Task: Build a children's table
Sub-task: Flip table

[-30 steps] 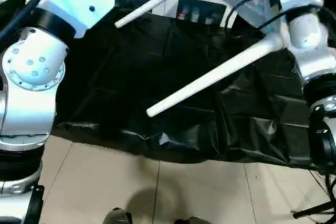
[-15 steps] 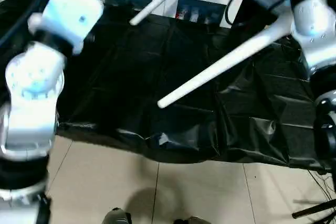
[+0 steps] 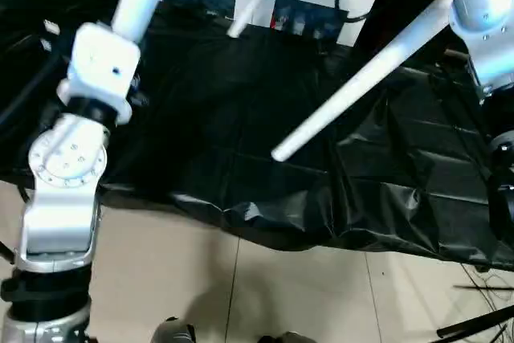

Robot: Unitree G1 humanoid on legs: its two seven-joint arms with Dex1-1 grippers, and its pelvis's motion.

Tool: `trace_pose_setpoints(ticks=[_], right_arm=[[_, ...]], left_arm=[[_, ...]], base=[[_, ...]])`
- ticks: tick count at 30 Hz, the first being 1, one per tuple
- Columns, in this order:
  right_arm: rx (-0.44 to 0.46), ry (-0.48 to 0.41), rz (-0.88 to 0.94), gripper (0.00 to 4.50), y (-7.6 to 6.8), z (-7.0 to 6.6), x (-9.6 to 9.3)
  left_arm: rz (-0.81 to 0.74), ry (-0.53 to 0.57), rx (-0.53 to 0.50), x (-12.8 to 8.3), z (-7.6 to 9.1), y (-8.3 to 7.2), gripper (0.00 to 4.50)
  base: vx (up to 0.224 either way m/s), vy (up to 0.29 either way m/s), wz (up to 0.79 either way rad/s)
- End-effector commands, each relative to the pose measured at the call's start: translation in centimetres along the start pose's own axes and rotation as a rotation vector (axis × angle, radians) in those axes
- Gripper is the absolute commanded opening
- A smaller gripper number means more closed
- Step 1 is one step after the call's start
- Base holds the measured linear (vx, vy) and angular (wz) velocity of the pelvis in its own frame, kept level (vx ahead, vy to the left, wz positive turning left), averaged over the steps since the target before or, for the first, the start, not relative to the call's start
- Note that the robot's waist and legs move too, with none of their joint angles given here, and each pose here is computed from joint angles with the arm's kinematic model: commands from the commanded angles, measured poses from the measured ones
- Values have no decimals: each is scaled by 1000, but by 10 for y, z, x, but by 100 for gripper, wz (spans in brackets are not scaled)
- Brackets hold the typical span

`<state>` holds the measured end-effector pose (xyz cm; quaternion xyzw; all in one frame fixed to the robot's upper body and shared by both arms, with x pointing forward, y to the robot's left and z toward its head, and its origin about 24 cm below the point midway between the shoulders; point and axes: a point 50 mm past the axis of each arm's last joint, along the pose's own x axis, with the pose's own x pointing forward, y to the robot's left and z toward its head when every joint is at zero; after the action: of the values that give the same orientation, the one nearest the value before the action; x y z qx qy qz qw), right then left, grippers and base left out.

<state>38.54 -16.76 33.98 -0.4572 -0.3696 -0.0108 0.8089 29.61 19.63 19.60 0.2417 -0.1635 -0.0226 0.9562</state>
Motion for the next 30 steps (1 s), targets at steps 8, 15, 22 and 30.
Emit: trace_pose_setpoints(ticks=[8,15,22,30], right_arm=[[95,-95,110,193,4,29,7],[130,-65,120,266,6,26,4],[151,-64,136,306,8,28,5],[177,-104,323,334,44,34,-7]], left_arm=[[-135,83,-94,8,-26,-32,154],[-182,67,-100,16,-30,-36,151],[-204,55,-106,19,-29,-39,151],[-221,54,-116,18,-31,-44,151]], base=[[0,0,0],[0,0,0],[0,0,0],[0,0,0]])
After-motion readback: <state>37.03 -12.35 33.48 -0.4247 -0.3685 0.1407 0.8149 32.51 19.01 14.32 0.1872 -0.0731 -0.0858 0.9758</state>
